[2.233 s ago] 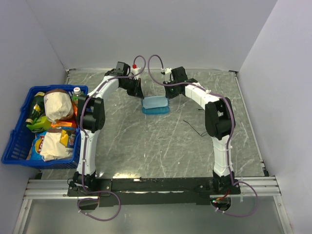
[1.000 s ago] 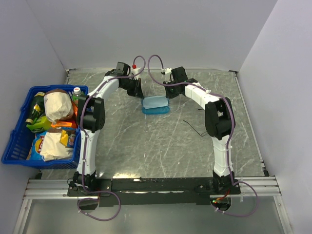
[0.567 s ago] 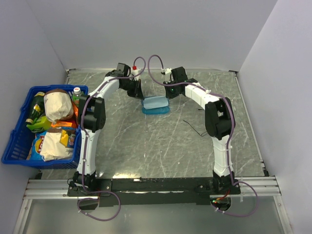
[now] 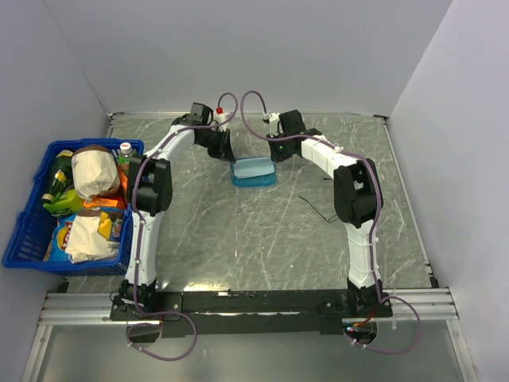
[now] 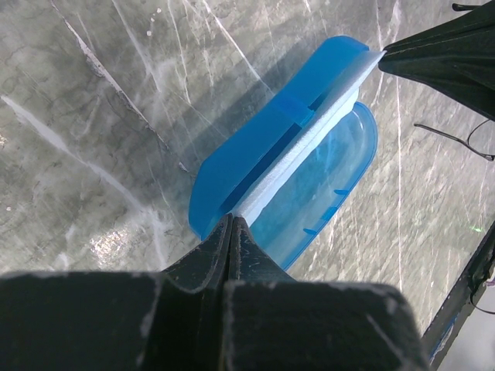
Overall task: Organize the sunglasses
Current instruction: Place the folded cleaning cloth.
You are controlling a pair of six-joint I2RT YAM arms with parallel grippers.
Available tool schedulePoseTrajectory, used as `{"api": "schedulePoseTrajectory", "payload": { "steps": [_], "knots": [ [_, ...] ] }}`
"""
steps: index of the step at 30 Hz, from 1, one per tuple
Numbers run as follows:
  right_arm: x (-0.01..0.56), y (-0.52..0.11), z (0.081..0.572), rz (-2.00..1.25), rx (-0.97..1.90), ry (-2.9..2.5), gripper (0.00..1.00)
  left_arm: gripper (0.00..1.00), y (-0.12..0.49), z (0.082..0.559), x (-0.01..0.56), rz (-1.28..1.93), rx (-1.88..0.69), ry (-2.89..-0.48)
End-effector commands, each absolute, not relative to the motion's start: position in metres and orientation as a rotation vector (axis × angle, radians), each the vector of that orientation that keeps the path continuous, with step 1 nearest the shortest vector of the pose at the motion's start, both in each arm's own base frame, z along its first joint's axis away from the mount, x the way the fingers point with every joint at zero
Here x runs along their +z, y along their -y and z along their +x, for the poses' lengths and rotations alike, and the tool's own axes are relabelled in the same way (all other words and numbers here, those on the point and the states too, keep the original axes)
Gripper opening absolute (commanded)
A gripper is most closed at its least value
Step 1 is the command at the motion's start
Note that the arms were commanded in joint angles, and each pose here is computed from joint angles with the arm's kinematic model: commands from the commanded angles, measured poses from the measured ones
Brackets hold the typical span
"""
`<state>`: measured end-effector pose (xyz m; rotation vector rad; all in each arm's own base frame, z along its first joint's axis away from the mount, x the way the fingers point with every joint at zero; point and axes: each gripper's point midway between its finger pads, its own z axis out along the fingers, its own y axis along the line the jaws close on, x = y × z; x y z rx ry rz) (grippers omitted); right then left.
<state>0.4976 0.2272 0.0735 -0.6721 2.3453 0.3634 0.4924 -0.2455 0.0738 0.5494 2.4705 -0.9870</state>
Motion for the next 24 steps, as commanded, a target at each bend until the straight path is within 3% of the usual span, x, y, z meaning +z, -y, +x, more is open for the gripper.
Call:
{"api": "schedulePoseTrajectory", "payload": {
  "steps": [1, 24],
  "knots": [
    [0.0803, -0.2283, 0.5092, -0.663, 0.345, -2.321, 0.03, 0.01, 0.2495, 0.4991, 0.0916, 0.551, -0.987, -2.418],
    [0.0772, -0.2307, 0.51, -0.673, 0.326, -2.32, 0.15, 0.01, 0.2488, 0.5044, 0.0868, 0.53, -0.967, -2.422]
  ]
}}
